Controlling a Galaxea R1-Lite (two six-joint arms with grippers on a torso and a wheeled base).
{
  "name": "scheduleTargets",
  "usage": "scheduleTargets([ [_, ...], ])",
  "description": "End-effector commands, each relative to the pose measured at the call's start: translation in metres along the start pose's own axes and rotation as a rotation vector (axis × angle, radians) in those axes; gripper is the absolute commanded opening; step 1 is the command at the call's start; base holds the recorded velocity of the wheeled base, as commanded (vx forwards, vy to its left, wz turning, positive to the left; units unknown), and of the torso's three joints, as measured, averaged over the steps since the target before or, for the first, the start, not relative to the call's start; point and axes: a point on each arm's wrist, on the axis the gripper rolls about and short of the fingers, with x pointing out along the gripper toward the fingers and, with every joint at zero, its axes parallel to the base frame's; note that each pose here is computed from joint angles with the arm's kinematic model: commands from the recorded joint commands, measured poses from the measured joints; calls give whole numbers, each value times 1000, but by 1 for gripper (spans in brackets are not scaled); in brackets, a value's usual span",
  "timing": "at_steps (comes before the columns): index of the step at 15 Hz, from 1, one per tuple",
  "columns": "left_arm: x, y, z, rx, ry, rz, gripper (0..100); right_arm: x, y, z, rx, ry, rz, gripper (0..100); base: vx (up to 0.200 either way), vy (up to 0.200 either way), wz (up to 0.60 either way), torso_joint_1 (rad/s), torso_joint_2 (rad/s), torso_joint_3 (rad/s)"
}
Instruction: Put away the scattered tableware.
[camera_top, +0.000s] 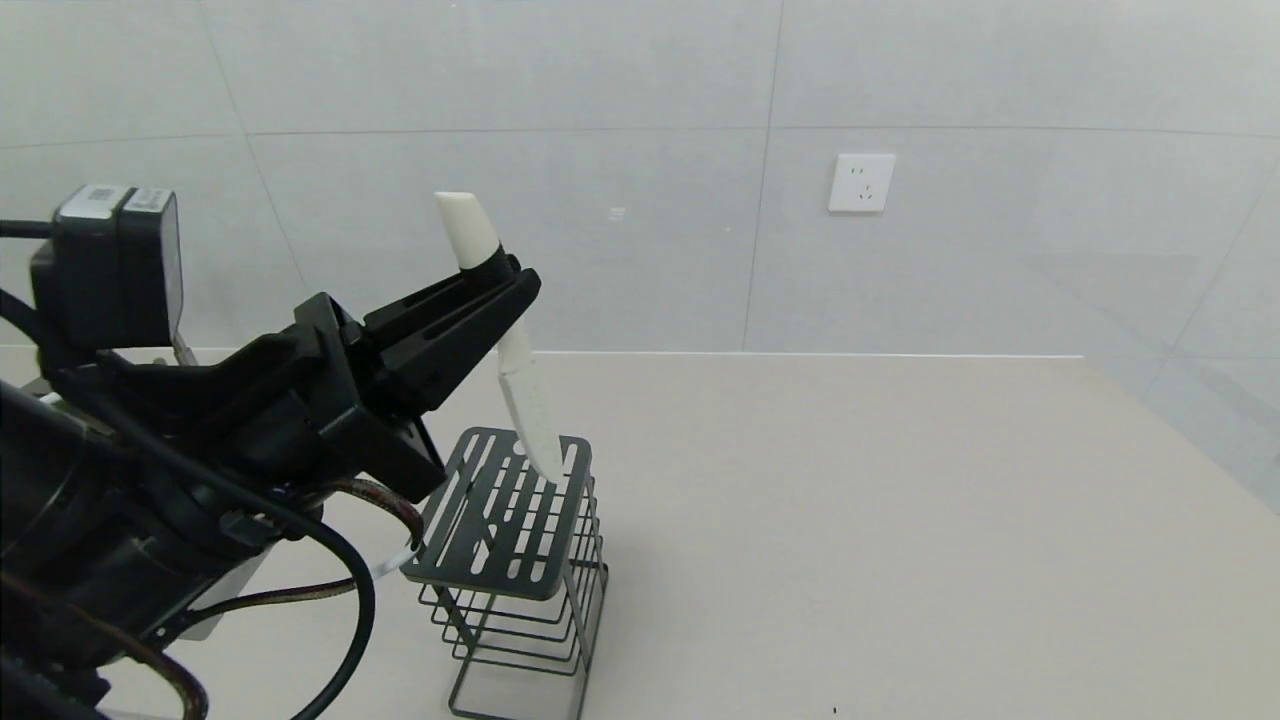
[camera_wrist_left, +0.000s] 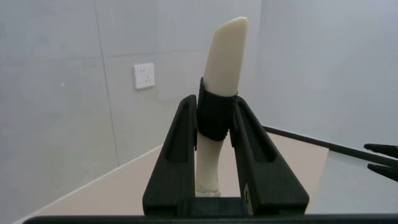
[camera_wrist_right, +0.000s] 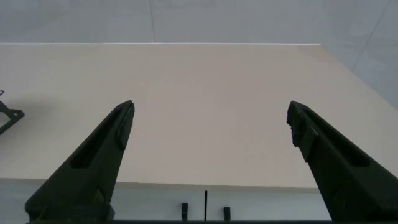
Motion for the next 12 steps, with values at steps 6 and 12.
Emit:
scheduleTargets([
  [6, 15, 9, 7, 78, 141, 47, 0, 0, 0, 0, 0, -1, 1, 100, 0, 0, 0, 0, 0, 0],
  [12, 32, -24, 13, 53, 137, 210, 0, 0, 0, 0, 1, 2, 1, 100, 0, 0, 0, 0, 0, 0],
])
